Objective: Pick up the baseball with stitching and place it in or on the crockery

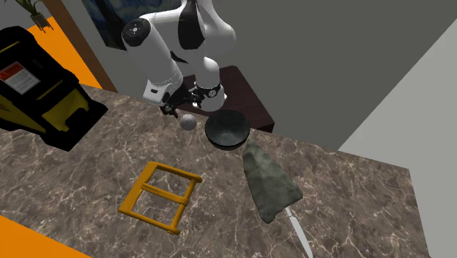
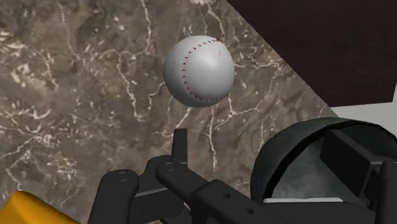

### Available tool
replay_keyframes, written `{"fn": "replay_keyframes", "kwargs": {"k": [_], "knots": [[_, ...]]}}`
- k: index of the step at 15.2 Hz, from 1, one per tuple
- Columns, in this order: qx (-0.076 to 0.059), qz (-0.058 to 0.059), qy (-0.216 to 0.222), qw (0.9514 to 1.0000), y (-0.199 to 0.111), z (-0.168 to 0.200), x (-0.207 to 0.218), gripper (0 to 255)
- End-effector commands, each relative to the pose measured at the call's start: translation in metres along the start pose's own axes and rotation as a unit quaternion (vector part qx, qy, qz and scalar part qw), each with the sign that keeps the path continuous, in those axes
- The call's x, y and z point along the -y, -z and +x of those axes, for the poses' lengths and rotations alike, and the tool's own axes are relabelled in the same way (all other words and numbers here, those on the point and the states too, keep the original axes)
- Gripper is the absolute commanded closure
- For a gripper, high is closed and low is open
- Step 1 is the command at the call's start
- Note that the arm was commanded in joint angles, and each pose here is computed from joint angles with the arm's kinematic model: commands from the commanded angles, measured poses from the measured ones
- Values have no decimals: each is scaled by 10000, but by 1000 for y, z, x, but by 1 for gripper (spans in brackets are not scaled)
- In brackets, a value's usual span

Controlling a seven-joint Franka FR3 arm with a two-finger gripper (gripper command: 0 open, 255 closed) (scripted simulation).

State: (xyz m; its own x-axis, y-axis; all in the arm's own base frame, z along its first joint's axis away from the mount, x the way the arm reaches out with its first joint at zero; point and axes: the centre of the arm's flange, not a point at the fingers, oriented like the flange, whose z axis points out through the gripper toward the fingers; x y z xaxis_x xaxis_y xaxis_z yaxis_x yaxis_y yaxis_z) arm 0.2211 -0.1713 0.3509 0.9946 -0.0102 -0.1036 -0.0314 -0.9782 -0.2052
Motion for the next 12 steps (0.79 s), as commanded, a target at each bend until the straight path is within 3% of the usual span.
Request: {"fn": "replay_keyframes", "kwargs": {"k": [1, 4, 12], "knots": [[-23, 127, 83, 9999, -21, -6, -19, 0], [-35, 318, 184, 9993, -53, -11, -46, 0], [-35, 318, 184, 9993, -93, -11, -44, 0]]}}
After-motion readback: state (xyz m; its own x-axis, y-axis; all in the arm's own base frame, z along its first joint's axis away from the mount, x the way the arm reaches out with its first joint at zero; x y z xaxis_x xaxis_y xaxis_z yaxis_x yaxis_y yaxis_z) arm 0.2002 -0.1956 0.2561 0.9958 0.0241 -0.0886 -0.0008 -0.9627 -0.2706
